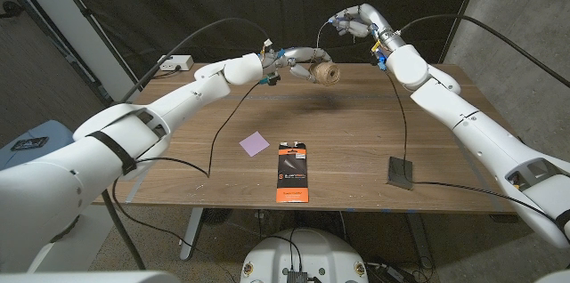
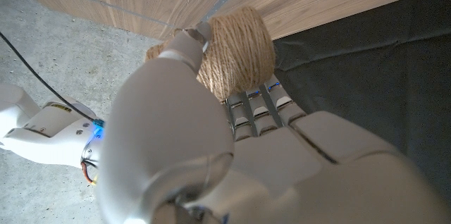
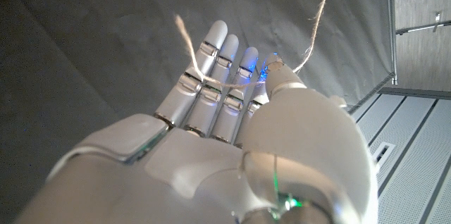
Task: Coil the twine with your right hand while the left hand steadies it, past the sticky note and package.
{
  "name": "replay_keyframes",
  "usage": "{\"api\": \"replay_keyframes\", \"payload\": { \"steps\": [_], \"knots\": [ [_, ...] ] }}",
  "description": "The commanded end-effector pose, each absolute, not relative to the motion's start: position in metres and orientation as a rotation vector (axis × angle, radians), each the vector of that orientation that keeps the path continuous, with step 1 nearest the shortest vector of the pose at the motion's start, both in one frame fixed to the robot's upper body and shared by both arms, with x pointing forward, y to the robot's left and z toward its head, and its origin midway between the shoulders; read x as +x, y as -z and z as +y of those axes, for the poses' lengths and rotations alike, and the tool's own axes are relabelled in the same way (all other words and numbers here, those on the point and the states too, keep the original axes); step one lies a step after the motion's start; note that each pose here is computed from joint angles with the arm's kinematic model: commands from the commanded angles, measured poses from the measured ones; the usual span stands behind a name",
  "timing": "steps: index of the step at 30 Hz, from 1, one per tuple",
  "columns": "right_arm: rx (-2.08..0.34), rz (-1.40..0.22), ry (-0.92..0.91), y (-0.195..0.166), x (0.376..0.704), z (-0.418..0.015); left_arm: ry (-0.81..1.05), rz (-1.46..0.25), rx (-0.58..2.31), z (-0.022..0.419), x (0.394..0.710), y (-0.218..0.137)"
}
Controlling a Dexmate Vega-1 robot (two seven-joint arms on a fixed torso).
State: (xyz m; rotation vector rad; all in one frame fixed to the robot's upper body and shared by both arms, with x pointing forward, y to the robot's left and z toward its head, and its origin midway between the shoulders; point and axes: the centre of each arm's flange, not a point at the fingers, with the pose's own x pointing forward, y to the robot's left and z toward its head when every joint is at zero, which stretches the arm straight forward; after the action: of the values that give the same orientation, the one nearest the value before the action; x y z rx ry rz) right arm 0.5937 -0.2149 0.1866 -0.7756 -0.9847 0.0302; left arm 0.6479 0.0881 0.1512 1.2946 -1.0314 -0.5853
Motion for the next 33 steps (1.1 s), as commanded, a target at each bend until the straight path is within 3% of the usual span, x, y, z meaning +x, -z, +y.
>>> {"api": "replay_keyframes", "payload": {
  "steps": [1, 33],
  "knots": [
    [-0.765, -0.924, 0.004, -0.175, 0.609, -0.235, 0.603, -1.044, 1.287, 0.088, 0.642, -0.151],
    [-0.725, -0.802, 0.026, -0.136, 0.630, -0.260, 0.606, -1.040, 1.281, 0.090, 0.637, -0.155]
  ]
}}
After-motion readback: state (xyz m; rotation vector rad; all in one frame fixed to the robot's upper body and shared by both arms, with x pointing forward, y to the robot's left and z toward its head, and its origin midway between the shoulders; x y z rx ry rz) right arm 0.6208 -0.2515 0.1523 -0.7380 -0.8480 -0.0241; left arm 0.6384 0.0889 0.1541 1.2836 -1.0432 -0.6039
